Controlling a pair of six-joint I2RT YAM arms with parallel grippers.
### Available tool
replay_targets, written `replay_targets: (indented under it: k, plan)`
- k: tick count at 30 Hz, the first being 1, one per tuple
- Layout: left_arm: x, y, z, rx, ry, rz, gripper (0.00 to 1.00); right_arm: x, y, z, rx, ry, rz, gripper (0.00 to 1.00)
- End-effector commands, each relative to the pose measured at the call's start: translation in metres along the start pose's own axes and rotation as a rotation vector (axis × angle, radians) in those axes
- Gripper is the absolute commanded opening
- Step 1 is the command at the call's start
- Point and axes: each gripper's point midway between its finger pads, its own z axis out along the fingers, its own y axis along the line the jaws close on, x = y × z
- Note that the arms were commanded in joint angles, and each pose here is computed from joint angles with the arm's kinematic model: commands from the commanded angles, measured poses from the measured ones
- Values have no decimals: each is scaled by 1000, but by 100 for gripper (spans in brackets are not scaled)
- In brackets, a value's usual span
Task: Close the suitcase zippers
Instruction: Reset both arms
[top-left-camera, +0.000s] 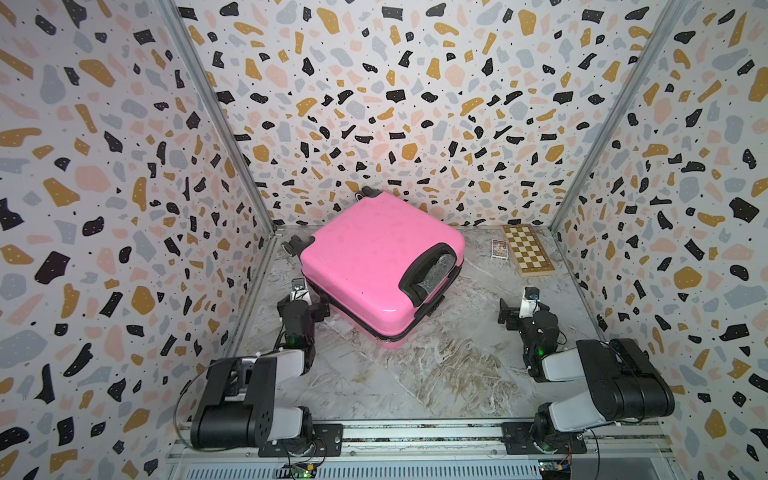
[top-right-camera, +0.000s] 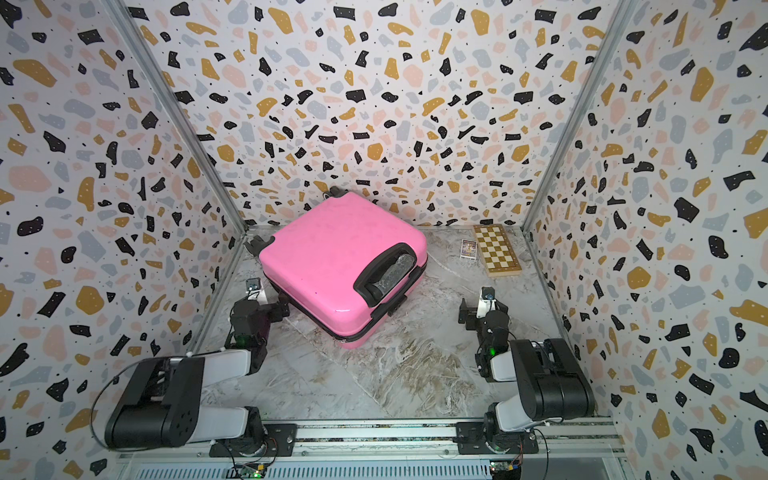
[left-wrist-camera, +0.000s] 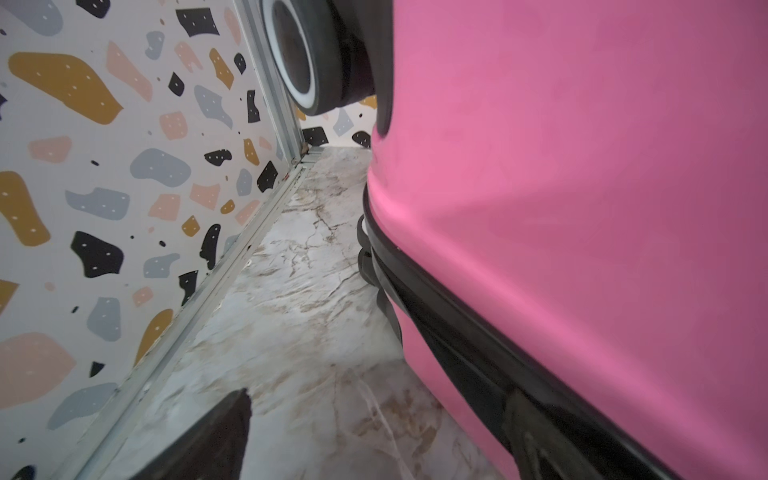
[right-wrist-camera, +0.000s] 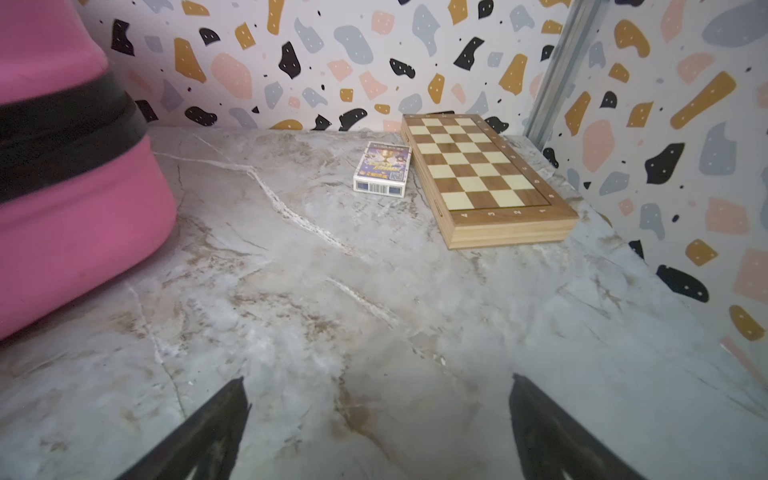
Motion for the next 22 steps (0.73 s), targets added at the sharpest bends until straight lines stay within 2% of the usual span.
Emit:
replay_targets:
  k: [1,4,7,10,13,22]
  plan:
    - [7,-32,-6,160,27,33,97,-26,-2,2,21,-87,-9,100]
    - [3,-20,3,84,-1,8,99,-26,-2,2,19,-88,-9,100]
    - [7,-17,3,63,41,-5,100,-26,-2,2,19,-88,-8,100]
    - [5,-15,4,50,13,-5,100,-26,-2,2,19,-87,-9,100]
    - [6,-8,6,6,36,-19,100,-26,-2,2,19,-87,-8,100]
    - [5,-8,6,10,28,-18,100,-26,-2,1,16,-90,-7,100]
